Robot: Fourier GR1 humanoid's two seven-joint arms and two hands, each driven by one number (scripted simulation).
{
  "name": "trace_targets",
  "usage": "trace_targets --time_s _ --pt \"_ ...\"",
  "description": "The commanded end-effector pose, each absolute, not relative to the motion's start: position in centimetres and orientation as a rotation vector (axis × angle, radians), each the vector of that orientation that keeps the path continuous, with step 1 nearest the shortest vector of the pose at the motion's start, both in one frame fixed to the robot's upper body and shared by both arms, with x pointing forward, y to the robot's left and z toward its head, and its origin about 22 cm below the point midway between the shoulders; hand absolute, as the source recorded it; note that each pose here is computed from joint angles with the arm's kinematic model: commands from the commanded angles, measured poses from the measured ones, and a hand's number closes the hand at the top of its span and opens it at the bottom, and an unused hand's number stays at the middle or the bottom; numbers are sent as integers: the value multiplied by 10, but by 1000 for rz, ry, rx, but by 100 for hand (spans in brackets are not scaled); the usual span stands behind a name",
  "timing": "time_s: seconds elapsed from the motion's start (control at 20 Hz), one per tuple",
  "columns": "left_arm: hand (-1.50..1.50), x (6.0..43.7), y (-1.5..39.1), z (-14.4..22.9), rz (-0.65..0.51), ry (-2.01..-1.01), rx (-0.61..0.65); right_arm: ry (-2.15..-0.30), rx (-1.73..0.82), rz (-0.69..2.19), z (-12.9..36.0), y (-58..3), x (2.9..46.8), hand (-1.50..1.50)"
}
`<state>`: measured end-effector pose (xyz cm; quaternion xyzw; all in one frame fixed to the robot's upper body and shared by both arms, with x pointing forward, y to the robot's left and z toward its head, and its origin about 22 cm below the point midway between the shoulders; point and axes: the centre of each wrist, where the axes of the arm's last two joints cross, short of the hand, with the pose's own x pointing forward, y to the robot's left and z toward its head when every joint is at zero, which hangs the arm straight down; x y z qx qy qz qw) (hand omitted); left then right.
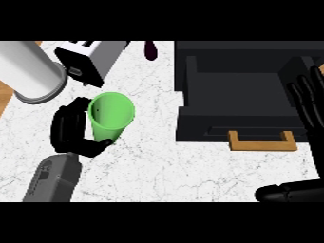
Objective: Pick up the cup, place it into the drawer and close the drawer
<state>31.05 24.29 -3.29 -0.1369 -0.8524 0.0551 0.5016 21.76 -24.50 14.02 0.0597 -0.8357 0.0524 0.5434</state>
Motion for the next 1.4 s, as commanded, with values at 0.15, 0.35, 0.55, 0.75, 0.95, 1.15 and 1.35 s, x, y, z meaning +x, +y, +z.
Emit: trace_targets --time_s 0.15,0.35,0.55,0.75,0.95,1.15,1.35 --pt "150 315 211 53 116 -2082 -411 -1988 132 122 151 -246 210 -150" --pt "150 342 185 92 111 -2097 -390 -1997 132 123 155 -235 225 -150" --pt "150 344 150 117 67 -2107 -398 -1989 123 139 143 -242 228 -150" --pt "150 356 122 125 21 -2112 -363 -1986 139 165 148 -247 218 -150" --pt "150 367 113 152 -13 -2105 -328 -1968 133 146 139 -256 229 -150" --pt "150 387 97 165 -63 -2094 -345 -1986 139 120 138 -256 234 -150" --pt "150 394 83 171 -81 -2060 -312 -2000 115 142 128 -246 231 -150"
